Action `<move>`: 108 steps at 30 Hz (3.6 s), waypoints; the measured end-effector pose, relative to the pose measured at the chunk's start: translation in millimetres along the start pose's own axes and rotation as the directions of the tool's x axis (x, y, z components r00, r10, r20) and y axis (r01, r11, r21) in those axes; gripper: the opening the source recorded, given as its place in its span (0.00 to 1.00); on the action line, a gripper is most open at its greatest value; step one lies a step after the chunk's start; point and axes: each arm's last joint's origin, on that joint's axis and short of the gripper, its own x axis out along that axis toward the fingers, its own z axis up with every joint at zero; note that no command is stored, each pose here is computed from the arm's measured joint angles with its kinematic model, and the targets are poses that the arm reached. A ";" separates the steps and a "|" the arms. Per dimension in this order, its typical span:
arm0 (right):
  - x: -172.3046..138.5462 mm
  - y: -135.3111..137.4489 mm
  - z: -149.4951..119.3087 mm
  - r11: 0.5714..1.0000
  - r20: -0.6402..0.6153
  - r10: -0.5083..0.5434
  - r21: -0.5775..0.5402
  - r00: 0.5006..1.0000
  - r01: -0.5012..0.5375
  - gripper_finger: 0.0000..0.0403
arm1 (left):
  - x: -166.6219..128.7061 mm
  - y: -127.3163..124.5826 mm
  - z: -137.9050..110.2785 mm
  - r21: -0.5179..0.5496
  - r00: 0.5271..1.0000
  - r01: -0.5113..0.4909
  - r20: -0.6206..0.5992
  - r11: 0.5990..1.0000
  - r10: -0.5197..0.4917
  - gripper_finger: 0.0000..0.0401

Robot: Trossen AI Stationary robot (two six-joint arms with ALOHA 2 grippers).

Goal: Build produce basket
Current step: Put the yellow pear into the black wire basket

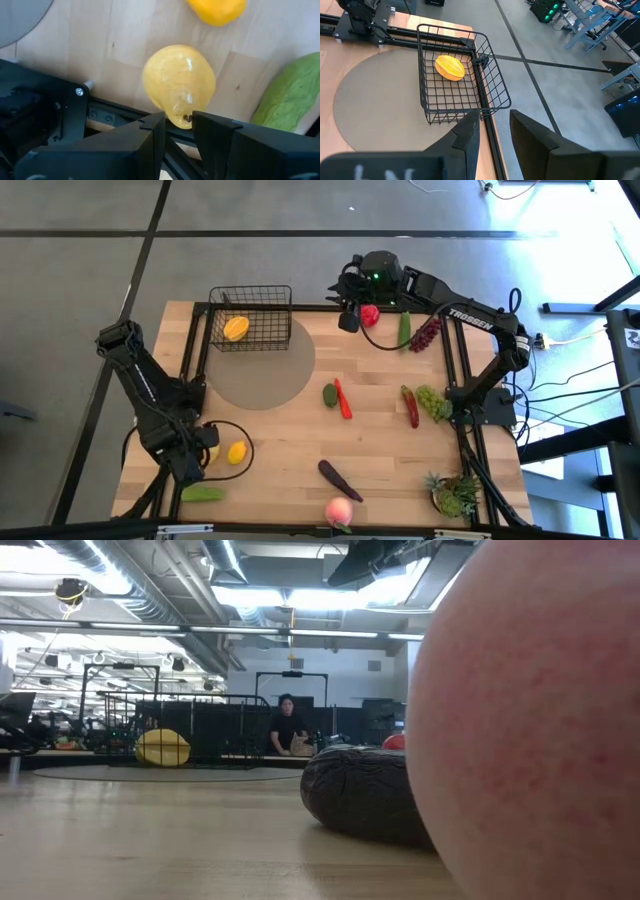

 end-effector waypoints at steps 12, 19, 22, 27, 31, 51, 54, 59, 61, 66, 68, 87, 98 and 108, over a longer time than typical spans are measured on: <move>0.2 0.0 -0.1 1.000 0.000 0.000 0.000 1.000 0.000 0.27 | 0.0 -0.4 0.0 -0.003 1.000 0.005 -0.003 1.000 -0.005 0.21; 0.2 0.0 -0.1 1.000 0.000 0.000 0.000 1.000 0.000 0.27 | 0.0 -1.0 -0.1 -0.007 1.000 0.013 -0.009 1.000 -0.013 0.13; 0.2 0.0 -0.1 1.000 0.000 0.000 0.000 1.000 0.000 0.27 | 0.0 -1.7 -0.3 -0.008 1.000 0.022 -0.020 1.000 -0.022 0.08; 0.2 0.0 -0.1 1.000 0.000 0.000 0.000 1.000 0.000 0.27 | 0.0 -2.5 -0.2 -0.008 0.999 0.030 -0.020 1.000 -0.030 0.02; 0.2 0.0 -0.1 1.000 0.000 0.000 0.000 1.000 0.000 0.27 | 0.0 -2.4 0.0 -0.008 0.999 0.029 -0.015 1.000 -0.029 0.00; 0.2 0.0 -0.1 1.000 0.000 0.000 0.000 1.000 0.000 0.27 | 0.0 -2.2 0.8 -0.007 1.000 0.021 0.013 1.000 -0.021 0.00; 0.2 0.0 -0.1 1.000 0.000 0.000 0.000 1.000 0.000 0.27 | 0.0 -2.3 0.8 -0.008 1.000 0.022 0.013 1.000 -0.022 0.00; 0.2 -0.1 -0.1 1.000 -0.001 -0.001 0.000 1.000 0.001 0.27 | 0.0 -2.4 1.0 -0.010 1.000 0.025 0.013 1.000 -0.024 0.00; 0.1 0.0 0.0 1.000 0.000 0.000 0.000 1.000 0.000 0.27 | 0.0 -2.1 2.2 -0.017 1.000 0.026 0.006 1.000 -0.026 0.00; 0.1 0.0 0.0 1.000 0.000 0.000 0.000 1.000 0.000 0.27 | -1.6 1.3 9.8 -0.057 0.999 0.035 0.009 0.998 -0.034 0.00; 0.2 0.0 -0.1 1.000 -0.001 0.000 0.000 1.000 0.000 0.27 | -4.4 4.4 12.6 -0.075 0.999 0.048 0.015 0.996 -0.047 0.00; 0.1 -0.1 0.0 1.000 0.000 -0.001 0.000 1.000 0.001 0.27 | -38.3 60.3 24.3 -0.237 0.996 0.081 0.062 0.968 -0.068 0.00; 0.1 -1.1 -0.3 0.999 -0.013 -0.033 -0.001 0.999 0.033 0.27 | -75.7 101.2 41.3 -0.308 0.966 0.028 0.252 0.951 0.053 0.00; 0.1 -1.1 -0.4 0.999 -0.014 -0.034 -0.001 0.999 0.034 0.27 | -116.4 135.5 61.9 -0.443 0.903 -0.020 0.377 0.896 0.206 0.00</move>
